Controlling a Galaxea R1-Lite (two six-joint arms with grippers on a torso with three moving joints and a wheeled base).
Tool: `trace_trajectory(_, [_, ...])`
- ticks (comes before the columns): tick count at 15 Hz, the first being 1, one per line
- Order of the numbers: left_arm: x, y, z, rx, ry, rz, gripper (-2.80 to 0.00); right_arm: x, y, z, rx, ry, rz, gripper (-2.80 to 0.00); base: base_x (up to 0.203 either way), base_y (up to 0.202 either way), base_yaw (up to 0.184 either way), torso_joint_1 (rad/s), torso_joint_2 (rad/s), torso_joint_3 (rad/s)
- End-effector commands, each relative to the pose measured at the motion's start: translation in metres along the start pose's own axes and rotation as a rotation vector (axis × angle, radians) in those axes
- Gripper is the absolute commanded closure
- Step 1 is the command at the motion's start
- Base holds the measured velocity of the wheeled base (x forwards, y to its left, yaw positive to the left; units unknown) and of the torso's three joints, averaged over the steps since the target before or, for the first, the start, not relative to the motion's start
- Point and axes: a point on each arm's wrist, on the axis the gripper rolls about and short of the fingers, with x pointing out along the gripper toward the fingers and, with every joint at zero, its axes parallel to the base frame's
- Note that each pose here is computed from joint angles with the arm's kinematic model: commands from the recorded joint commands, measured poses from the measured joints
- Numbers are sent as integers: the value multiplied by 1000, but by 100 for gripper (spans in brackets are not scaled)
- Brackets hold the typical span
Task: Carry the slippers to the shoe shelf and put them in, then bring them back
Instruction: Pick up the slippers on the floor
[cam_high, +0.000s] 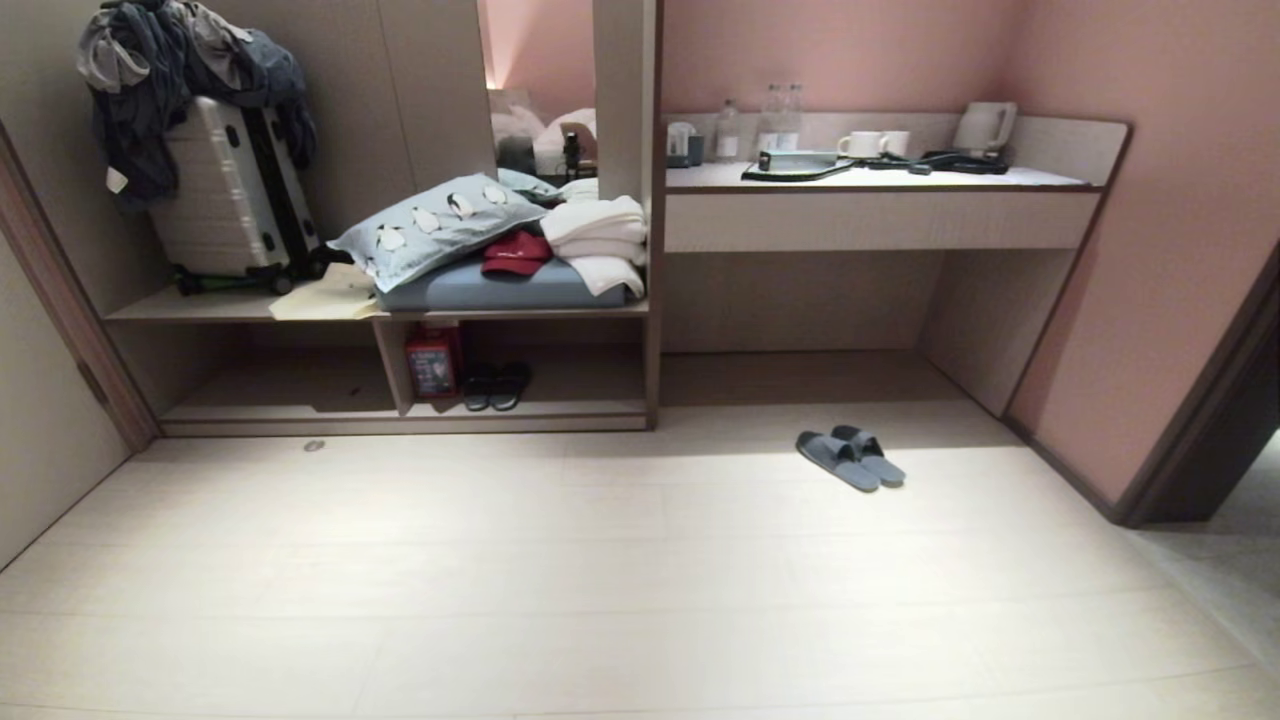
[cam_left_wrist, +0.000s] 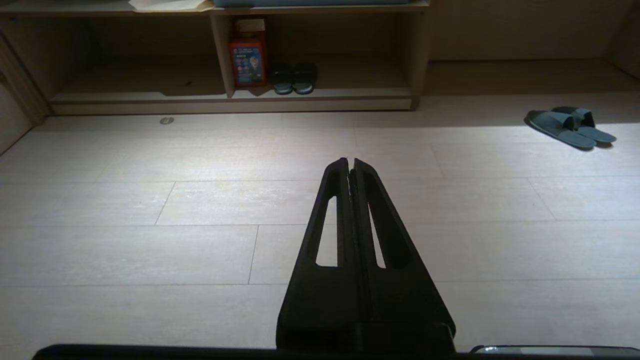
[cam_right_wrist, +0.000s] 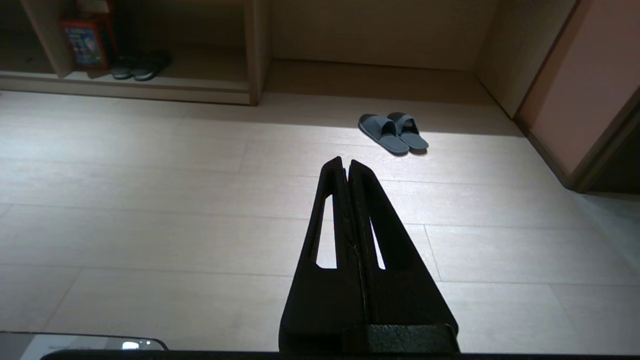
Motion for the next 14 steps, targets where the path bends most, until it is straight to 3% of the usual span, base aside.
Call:
trace_trajectory(1, [0, 0, 0, 0, 2, 2, 0, 0, 0, -1, 0, 0, 0, 0, 195, 0, 2, 2, -1, 4])
trace_trajectory(14, [0, 0, 0, -2, 2, 0, 0, 0, 0, 0, -5, -2, 8, 0, 196, 0, 0, 2, 3, 4])
